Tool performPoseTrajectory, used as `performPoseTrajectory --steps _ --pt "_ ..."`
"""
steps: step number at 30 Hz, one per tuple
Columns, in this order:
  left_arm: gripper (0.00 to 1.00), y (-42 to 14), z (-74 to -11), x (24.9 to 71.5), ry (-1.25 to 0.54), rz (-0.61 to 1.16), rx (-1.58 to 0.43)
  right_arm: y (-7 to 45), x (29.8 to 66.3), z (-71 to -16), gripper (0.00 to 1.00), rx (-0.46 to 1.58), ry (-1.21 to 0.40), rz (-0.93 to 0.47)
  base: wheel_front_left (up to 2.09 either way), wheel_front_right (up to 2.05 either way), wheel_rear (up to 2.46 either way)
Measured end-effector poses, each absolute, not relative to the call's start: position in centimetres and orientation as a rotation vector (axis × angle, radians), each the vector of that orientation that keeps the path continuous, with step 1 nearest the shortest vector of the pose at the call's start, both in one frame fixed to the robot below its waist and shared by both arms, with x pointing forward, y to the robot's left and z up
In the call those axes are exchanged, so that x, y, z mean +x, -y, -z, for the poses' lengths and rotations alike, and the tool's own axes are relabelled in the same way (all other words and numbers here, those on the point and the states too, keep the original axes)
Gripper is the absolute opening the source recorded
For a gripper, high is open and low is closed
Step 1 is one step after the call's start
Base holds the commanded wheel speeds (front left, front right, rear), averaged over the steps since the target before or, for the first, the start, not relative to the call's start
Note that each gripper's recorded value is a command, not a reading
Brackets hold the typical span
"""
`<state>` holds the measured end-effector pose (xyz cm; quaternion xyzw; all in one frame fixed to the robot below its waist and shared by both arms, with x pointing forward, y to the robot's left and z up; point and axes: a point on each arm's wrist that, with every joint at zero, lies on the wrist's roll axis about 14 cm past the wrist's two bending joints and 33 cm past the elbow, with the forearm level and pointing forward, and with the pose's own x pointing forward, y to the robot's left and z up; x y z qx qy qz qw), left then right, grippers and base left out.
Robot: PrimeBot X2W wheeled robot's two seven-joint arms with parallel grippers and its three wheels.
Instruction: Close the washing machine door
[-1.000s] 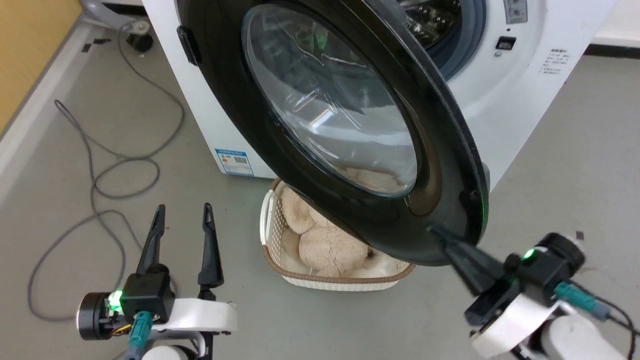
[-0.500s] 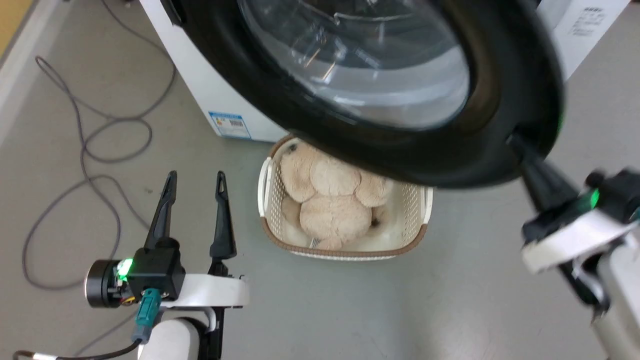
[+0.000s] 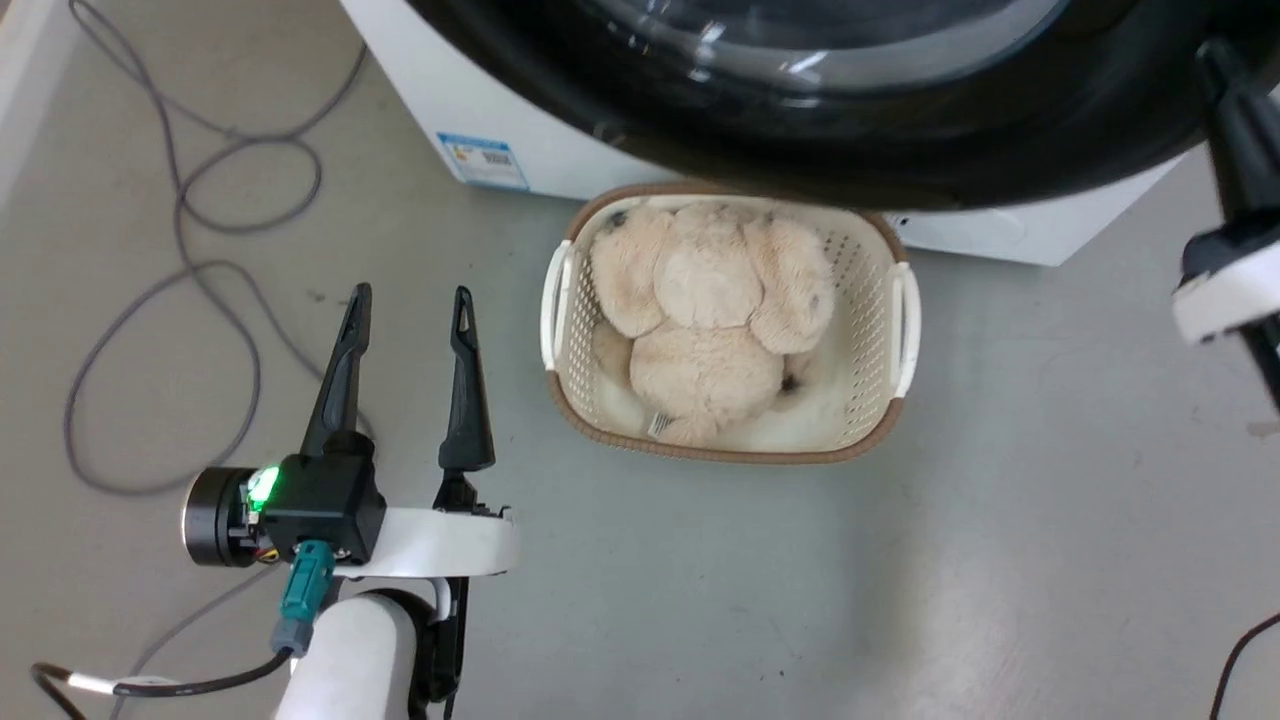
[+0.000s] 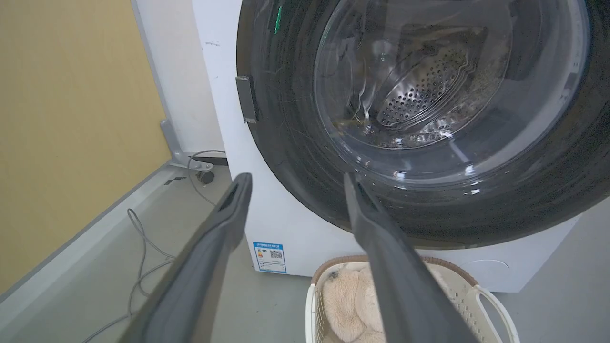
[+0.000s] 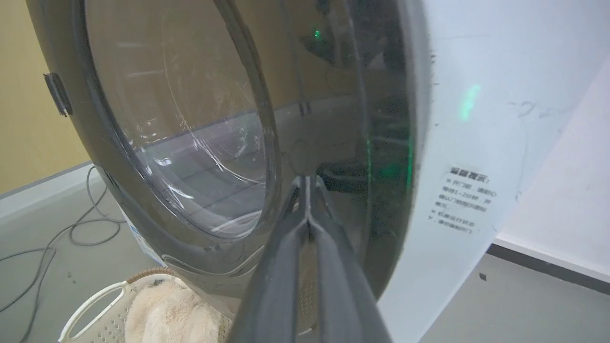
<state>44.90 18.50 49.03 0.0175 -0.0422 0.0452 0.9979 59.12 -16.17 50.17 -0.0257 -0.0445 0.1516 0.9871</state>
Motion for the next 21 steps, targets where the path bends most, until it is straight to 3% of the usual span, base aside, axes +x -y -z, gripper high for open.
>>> performPoseTrajectory --steps 11,21 --pt "1.00 -19.4 -48.6 44.9 0.071 -0.124 0.040 17.1 62.7 -50.3 0.00 -0.104 0.078 -0.254 0.00 0.00 0.00" --pt "1.00 -19.8 -50.1 44.2 0.104 -0.144 0.040 17.3 61.4 -53.3 0.00 -0.084 0.140 -0.219 0.00 0.00 0.00"
